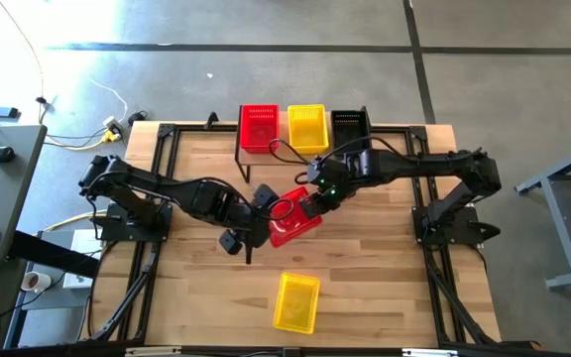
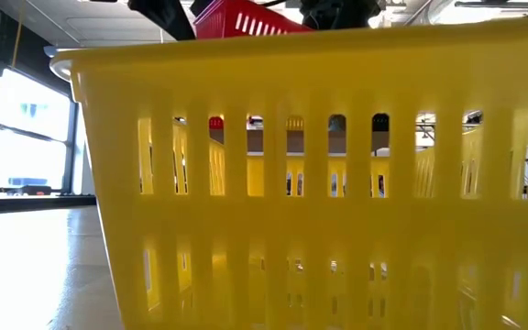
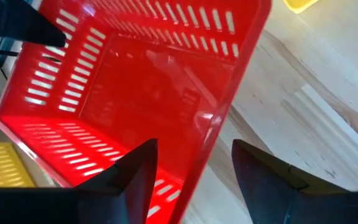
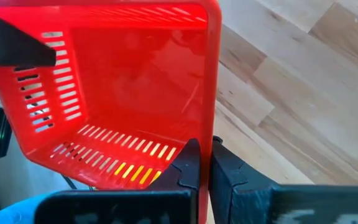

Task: Stack baskets on shelf by color
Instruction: Stack the red bin on top of the other red bins on the shelf

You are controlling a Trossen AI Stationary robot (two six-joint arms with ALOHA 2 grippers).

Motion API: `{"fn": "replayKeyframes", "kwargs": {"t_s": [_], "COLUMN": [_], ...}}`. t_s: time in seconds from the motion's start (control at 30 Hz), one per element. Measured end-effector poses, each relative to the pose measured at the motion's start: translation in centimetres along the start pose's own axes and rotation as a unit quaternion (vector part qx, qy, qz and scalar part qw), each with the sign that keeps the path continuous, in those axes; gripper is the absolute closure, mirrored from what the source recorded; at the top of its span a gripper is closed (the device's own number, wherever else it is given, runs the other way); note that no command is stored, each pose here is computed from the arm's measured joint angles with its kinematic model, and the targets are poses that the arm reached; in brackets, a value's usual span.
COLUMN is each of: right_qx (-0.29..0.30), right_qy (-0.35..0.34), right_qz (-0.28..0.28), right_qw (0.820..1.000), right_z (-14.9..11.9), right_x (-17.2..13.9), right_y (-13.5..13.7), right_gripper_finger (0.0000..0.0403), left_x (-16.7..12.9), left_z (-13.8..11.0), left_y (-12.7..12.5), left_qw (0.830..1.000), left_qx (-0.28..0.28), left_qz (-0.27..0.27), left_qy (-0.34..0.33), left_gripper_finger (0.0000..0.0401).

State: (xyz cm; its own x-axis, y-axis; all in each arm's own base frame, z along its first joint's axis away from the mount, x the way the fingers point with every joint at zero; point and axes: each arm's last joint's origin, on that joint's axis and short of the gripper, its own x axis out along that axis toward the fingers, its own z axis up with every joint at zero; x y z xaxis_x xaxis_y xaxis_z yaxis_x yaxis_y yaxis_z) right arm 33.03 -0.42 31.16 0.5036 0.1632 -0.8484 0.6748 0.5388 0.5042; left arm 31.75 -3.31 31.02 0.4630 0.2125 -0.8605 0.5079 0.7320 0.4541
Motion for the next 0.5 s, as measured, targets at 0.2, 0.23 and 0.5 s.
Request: {"fn": "replayKeyframes", "kwargs": {"t_s": [0.2,0.23,0.5], "right_qx": [-0.004,-0.004,-0.008], "right_qy": [0.001,0.001,-0.005], "right_qz": [0.0,-0.001,0.001], "right_qw": [1.0,1.0,1.0], "right_z": [-0.26,-0.26,-0.2], "right_x": [0.05,0.05,-0.01], "right_y": [0.17,0.16,0.23], "right_gripper_finger": [0.0403,0.0403,0.0403], "left_x": [0.04,0.04,0.09], "left_z": [0.0,0.0,0.06], "left_y": [-0.01,-0.01,-0.21], "left_qw": [1.0,1.0,0.999], "left_qx": [0.0,0.001,0.027], "left_qz": [-0.001,-0.001,-0.026], "left_qy": [0.001,0.001,-0.013], "left_gripper_finger": [0.0277,0.0293,0.0394]}}
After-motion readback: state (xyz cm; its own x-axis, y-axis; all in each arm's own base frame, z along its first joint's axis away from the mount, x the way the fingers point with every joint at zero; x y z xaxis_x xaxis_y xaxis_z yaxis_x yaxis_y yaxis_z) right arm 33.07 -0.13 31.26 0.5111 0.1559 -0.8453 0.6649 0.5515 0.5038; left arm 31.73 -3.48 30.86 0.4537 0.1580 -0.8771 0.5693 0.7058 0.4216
